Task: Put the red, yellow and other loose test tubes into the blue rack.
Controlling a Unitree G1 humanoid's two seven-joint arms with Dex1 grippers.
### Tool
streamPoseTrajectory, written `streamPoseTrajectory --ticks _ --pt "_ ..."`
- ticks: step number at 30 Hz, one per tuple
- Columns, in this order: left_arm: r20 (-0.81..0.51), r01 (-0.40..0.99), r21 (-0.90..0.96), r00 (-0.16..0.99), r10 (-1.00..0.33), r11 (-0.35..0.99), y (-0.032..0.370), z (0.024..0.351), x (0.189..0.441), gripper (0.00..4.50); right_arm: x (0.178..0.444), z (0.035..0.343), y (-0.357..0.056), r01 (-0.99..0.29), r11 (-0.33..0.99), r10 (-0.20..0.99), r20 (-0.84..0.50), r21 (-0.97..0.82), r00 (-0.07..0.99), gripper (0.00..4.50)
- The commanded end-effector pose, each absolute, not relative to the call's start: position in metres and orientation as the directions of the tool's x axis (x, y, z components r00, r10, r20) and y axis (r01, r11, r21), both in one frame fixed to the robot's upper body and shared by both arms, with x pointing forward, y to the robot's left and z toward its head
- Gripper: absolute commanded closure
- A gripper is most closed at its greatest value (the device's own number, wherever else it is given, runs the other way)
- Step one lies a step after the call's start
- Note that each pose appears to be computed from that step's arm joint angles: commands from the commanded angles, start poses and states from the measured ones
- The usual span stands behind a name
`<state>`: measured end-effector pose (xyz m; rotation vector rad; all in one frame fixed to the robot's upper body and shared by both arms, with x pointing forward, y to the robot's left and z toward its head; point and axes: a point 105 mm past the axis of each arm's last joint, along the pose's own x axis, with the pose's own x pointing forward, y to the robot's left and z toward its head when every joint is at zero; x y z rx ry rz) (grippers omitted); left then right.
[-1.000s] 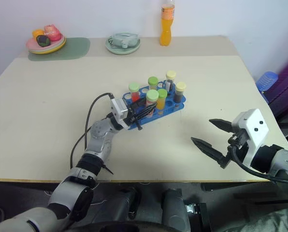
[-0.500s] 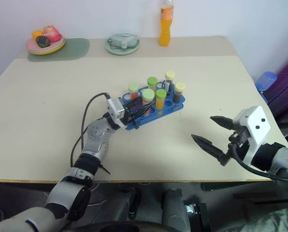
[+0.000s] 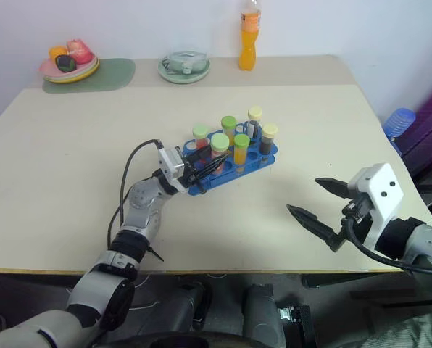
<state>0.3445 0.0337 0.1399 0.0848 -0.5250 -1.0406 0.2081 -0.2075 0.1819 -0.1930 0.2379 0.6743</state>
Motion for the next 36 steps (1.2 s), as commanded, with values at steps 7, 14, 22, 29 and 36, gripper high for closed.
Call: streamPoseTrajectory --ticks 7,14,22,29,36 --pt "0.299 0.812 0.250 0.453 -0.840 0.527 0.050 0.113 0.349 3.73 0.202 0.186 -0.202 -0.655 0.742 0.632 -0.176 -0.142 0.754 0.00" --pt "0.313 0.826 0.252 0.423 -0.850 0.504 0.046 0.119 0.345 3.73 0.207 0.182 -0.200 -0.654 0.745 0.631 -0.176 -0.136 0.756 0.00" --pt "0.318 0.835 0.239 0.415 -0.853 0.495 0.045 0.124 0.344 3.73 0.210 0.184 -0.201 -0.656 0.740 0.635 -0.170 -0.149 0.754 0.00" --pt "0.320 0.835 0.233 0.419 -0.850 0.499 0.044 0.127 0.344 3.73 0.209 0.179 -0.204 -0.659 0.737 0.636 -0.175 -0.150 0.751 0.00" --pt "0.316 0.833 0.227 0.427 -0.847 0.504 0.046 0.126 0.344 3.73 0.209 0.177 -0.203 -0.660 0.736 0.638 -0.174 -0.147 0.750 0.00"
